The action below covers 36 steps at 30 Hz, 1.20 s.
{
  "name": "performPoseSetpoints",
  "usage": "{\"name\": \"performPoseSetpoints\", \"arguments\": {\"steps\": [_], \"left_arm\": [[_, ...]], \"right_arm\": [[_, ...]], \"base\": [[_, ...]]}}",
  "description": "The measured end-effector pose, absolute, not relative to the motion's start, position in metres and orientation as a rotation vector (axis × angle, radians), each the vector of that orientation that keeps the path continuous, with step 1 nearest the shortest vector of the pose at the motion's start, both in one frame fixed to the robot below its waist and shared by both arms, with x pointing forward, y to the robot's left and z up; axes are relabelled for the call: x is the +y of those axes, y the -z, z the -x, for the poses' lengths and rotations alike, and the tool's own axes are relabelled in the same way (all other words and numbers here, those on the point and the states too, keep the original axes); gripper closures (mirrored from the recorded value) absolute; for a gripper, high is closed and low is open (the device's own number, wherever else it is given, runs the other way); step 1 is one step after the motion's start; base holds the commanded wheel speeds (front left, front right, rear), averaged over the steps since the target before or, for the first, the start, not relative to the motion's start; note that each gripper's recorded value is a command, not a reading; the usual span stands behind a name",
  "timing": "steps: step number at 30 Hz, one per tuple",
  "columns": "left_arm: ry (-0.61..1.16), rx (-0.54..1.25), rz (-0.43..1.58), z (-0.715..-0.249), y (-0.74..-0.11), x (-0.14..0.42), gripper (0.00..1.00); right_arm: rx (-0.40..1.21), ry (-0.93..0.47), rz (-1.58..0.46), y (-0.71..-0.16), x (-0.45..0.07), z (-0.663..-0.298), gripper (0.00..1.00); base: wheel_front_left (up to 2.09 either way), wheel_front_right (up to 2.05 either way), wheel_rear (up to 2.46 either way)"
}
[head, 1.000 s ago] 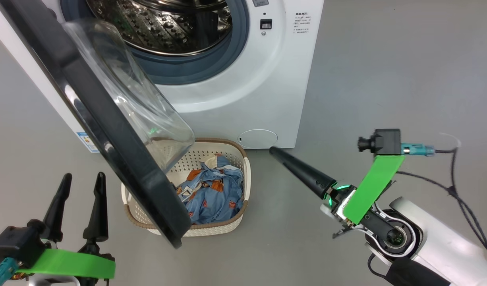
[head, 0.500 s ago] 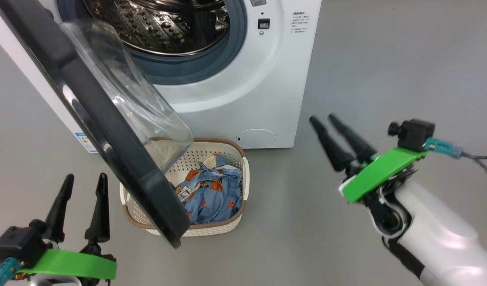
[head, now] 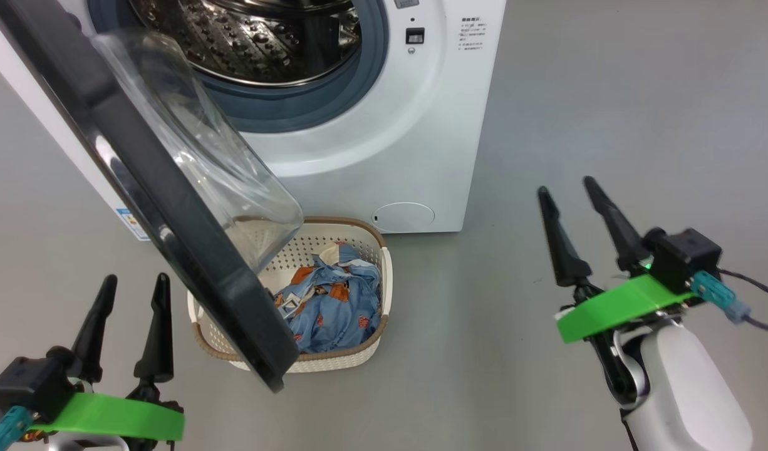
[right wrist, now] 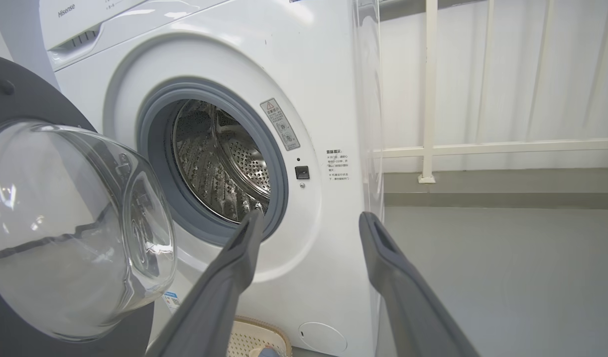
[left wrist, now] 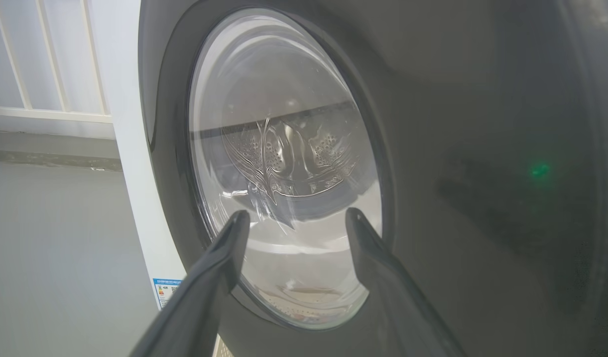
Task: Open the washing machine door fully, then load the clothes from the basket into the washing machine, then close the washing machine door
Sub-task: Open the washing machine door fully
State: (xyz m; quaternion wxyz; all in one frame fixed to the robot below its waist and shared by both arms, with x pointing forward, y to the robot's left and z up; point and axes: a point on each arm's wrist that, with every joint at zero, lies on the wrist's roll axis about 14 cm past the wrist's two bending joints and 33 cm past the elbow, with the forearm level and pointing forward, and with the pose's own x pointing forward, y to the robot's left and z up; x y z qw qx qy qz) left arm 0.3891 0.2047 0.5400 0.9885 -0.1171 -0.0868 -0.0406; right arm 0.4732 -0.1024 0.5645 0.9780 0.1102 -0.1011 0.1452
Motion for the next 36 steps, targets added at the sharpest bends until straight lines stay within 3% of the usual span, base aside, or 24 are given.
{"name": "performPoseSetpoints", "arguments": {"steps": [22,36], "left_arm": [[0.083,-0.161,0.245,-0.381,-0.535,0.200,0.00],[0.059,-0.138,0.227,-0.366,-0.527,0.203,0.00]], "right_arm": [[-0.117,-0.139,-0.093,-0.519,-0.154,-0.403,0.00],[-0.114,-0.106,-0.037,-0.518,-0.167,-0.382,0.00]], "base": [[0.00,0.00,0.00],[0.00,0.00,0.00]]}}
